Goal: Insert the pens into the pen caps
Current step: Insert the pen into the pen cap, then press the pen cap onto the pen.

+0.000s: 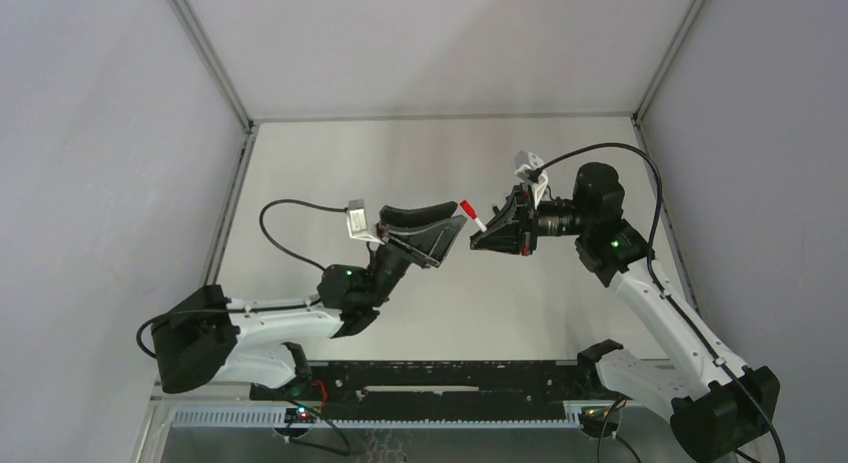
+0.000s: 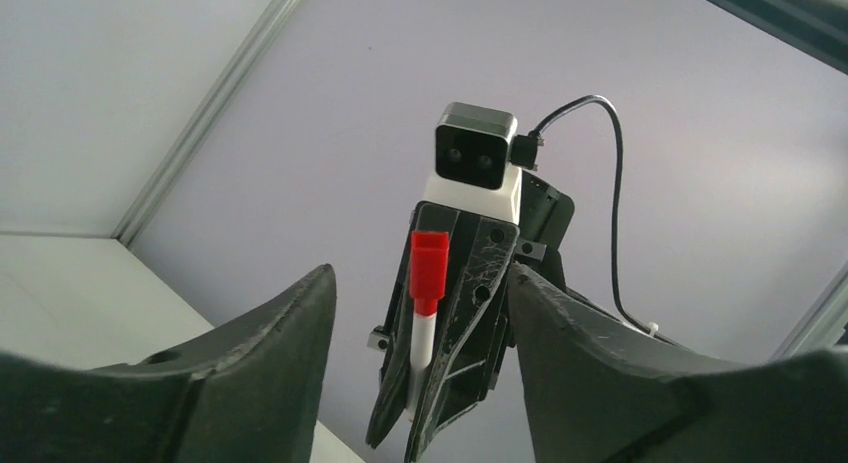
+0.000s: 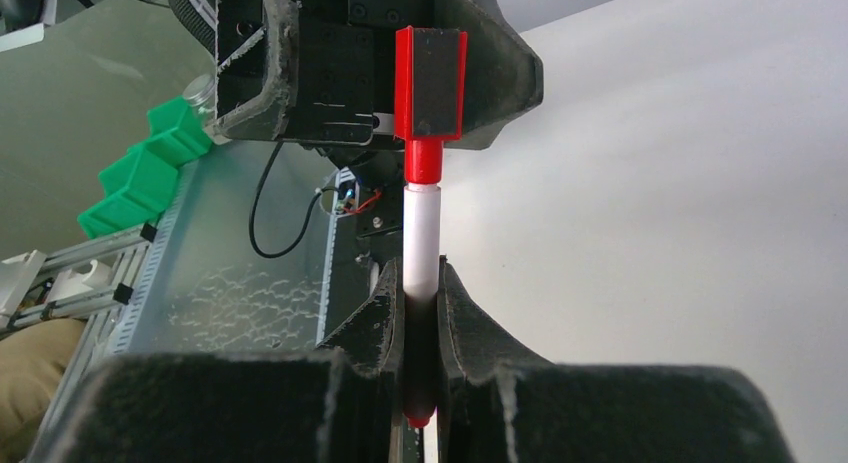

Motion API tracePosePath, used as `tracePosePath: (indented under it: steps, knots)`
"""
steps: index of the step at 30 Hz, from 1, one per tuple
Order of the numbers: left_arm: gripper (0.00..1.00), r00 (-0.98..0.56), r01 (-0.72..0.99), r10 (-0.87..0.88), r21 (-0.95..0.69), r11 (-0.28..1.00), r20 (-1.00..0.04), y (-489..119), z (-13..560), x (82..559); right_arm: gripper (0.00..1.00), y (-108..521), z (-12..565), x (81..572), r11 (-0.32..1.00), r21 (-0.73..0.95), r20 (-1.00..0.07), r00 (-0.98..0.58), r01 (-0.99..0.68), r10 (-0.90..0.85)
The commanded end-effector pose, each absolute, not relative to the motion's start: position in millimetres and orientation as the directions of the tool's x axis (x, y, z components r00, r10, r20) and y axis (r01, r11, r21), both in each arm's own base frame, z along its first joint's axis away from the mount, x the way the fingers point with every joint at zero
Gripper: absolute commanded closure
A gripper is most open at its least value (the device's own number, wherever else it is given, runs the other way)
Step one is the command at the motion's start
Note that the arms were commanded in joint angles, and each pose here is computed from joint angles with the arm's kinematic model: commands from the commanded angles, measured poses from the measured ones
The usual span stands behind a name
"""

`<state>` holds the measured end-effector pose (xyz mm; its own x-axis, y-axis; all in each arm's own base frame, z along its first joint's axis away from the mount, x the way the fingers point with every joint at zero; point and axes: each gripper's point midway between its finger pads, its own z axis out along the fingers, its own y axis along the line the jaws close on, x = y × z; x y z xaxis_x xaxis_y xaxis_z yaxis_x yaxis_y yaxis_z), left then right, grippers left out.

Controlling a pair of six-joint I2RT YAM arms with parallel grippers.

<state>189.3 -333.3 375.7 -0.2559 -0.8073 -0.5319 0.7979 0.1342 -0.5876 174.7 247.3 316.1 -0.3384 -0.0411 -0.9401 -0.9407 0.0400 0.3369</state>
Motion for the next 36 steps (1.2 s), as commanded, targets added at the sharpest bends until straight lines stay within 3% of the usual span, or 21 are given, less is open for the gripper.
tracePosePath:
  steps: [1, 5, 11, 18, 36]
  knots:
    - [0.29, -0.212, 0.789, -0.820, -0.588, 0.178, -0.532, -313, 376, 188, 1.00, 248, 317, 173, 0.022, 0.293, -0.955, -0.294, -0.956, -0.045]
    - [0.19, -0.202, 0.761, -0.781, -0.597, 0.254, -0.591, -301, 363, 192, 1.00, 246, 313, 164, -0.038, 0.271, -0.961, -0.268, -0.962, -0.066]
    - [0.12, -0.243, 0.761, -0.624, -0.545, 0.353, -0.743, -298, 360, 184, 1.00, 247, 306, 159, -0.071, 0.263, -0.963, -0.257, -0.962, -0.085]
    - [0.12, -0.309, 0.734, -0.533, -0.554, 0.393, -0.787, -308, 368, 185, 1.00, 251, 299, 157, -0.089, 0.260, -0.963, -0.251, -0.962, -0.102]
    - [0.36, -0.369, 0.725, -0.539, -0.597, 0.343, -0.757, -336, 382, 194, 1.00, 256, 291, 161, -0.075, 0.274, -0.957, -0.264, -0.959, -0.120]
